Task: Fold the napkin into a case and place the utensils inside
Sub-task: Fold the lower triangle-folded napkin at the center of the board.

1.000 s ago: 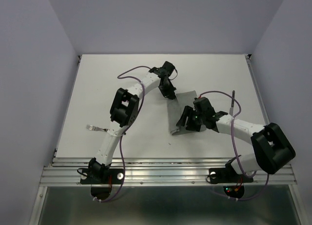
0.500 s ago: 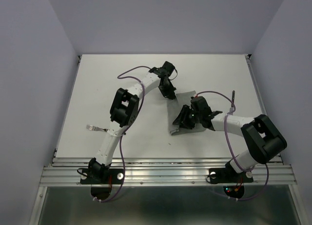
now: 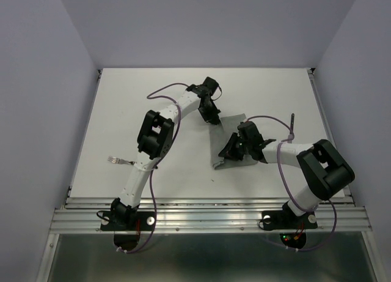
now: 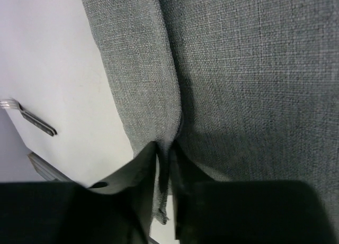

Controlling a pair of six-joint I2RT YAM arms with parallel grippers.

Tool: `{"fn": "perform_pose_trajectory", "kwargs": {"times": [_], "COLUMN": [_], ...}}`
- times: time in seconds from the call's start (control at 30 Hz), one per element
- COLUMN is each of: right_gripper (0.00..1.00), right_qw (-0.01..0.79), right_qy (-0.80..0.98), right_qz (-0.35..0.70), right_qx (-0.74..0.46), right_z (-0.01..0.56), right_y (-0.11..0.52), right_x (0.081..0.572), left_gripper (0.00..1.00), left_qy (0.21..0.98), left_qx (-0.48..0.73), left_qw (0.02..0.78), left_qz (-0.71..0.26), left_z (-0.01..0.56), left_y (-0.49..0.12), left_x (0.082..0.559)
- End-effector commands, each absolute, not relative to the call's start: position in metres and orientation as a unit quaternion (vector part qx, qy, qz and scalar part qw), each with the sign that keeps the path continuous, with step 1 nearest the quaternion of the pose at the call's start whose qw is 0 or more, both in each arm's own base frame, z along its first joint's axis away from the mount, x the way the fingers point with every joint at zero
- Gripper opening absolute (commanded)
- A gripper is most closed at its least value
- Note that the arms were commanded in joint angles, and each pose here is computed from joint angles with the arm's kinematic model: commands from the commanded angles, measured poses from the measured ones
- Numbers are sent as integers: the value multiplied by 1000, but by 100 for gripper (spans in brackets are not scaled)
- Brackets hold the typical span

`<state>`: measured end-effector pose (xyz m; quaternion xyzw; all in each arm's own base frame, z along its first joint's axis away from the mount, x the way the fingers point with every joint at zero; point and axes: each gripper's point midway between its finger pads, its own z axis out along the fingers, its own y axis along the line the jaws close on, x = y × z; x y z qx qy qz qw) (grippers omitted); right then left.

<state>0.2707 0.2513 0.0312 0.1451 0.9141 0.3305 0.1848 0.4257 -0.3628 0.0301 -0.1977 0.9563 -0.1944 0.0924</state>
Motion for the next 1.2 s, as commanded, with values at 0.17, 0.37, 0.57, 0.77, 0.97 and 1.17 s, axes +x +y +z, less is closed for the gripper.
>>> {"fn": "perform_pose_trajectory", "kwargs": {"times": [0.17,0.37,0.57,0.77,0.97,1.17], "right_gripper": [1,1,1,1,1,1], "right_qw": [264,292,302,306,307,304], "right_qy": [881,871,871,870,874,877], "right_qz": [349,356,353,355,356,355], "right_qx": [177,169,162,152,124,115], "right_z": [63,82,85,89,91,89], "right_y": [250,250,252,257,266,266], "right_x": [296,305,312,318,327,336], "left_gripper": [14,36,66,75,75,75], "left_qy": [965,967,960,958,956,950], "left_qx": [-174,-147,-118,-97,-75,-58], "left_qw": [139,174,228,232,236,249], "left_qz": [-140,-114,-114,-138,-156,-179], "left_z": [36,56,100,115,124,150], "left_y": [-331,-315,-308,-317,-323,-322], "left_x": [427,430,442,443,443,442]}}
